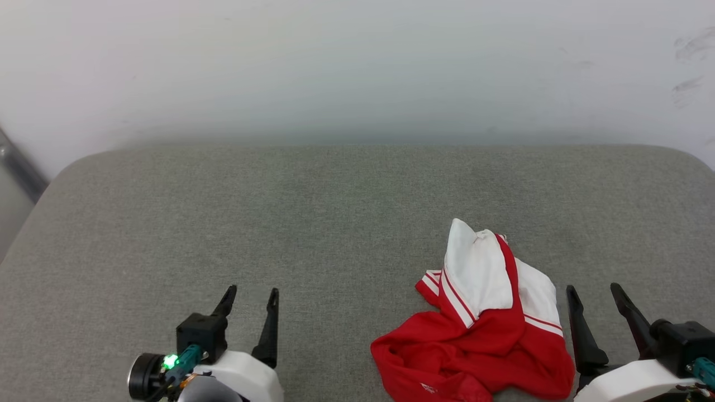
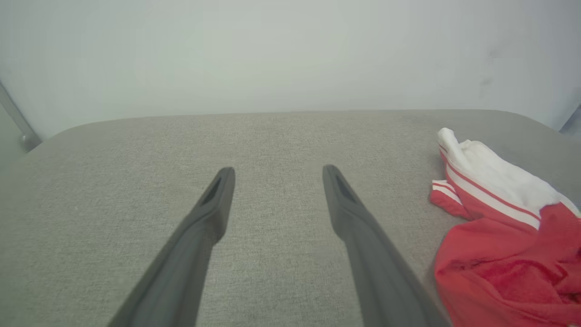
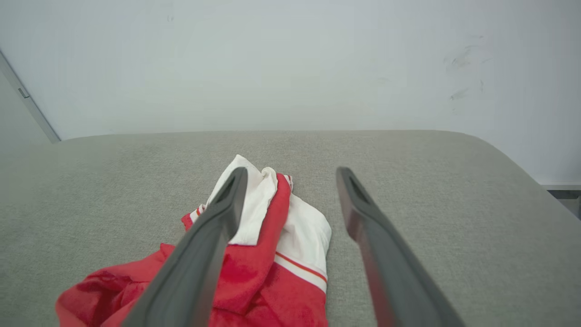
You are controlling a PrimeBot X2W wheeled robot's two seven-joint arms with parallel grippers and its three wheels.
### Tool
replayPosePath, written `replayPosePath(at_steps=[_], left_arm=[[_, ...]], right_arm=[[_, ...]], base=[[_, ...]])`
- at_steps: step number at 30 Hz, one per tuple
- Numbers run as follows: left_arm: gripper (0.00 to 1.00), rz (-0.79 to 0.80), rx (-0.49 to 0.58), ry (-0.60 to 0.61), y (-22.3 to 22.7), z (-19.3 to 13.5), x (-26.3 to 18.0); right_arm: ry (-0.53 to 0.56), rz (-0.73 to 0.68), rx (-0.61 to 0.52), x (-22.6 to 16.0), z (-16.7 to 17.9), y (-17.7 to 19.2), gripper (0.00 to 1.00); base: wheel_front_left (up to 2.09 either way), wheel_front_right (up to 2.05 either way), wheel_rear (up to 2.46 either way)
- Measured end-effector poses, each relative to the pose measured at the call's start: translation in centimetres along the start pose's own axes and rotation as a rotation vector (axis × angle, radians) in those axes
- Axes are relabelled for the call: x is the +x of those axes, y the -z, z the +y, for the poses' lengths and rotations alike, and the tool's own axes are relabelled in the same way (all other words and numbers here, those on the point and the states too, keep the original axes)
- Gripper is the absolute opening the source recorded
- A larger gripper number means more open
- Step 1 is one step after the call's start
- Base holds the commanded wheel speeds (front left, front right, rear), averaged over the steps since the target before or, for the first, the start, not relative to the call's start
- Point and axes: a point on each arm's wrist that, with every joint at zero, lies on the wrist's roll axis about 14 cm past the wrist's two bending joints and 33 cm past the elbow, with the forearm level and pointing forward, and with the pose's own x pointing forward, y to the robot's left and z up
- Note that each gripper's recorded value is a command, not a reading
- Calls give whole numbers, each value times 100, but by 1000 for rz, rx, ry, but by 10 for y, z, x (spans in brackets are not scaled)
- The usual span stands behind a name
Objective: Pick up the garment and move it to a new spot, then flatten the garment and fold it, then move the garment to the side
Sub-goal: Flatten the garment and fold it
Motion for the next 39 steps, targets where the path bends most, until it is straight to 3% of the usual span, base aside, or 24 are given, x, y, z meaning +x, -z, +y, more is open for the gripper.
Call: replayPosePath(at_steps=[8,14,23,28,29,30,31,34,35,39], left_arm=[[100,46,37,257,-13,-72,35],[100,297,100,460,29,-117,50],[100,807,197,602,124,-123,31],[99,927,243,651,137,-125,26],[44,936,258,658,138,-125,26],[14,941,268,665,138,-125,25],[0,945,276,671,138,-125,25],[0,867,270,669,129,-126,29],[0,777,224,595,113,-117,40],[0,673,149,464,92,-90,47]], right_arm=[[-14,-5,4,-2,6,-8,100],[-14,17,5,10,6,-3,100],[14,92,17,23,-4,23,100],[32,113,22,25,-10,32,100],[33,113,23,26,-10,33,100],[32,110,23,27,-10,33,100],[31,110,23,28,-10,33,100],[32,110,23,28,-10,33,100],[25,99,20,28,-8,29,100],[7,87,16,27,-3,23,100]], base=[[0,0,0],[0,0,0],[0,0,0],[0,0,0],[0,0,0],[0,0,0],[0,0,0],[0,0,0],[0,0,0],[0,0,0]])
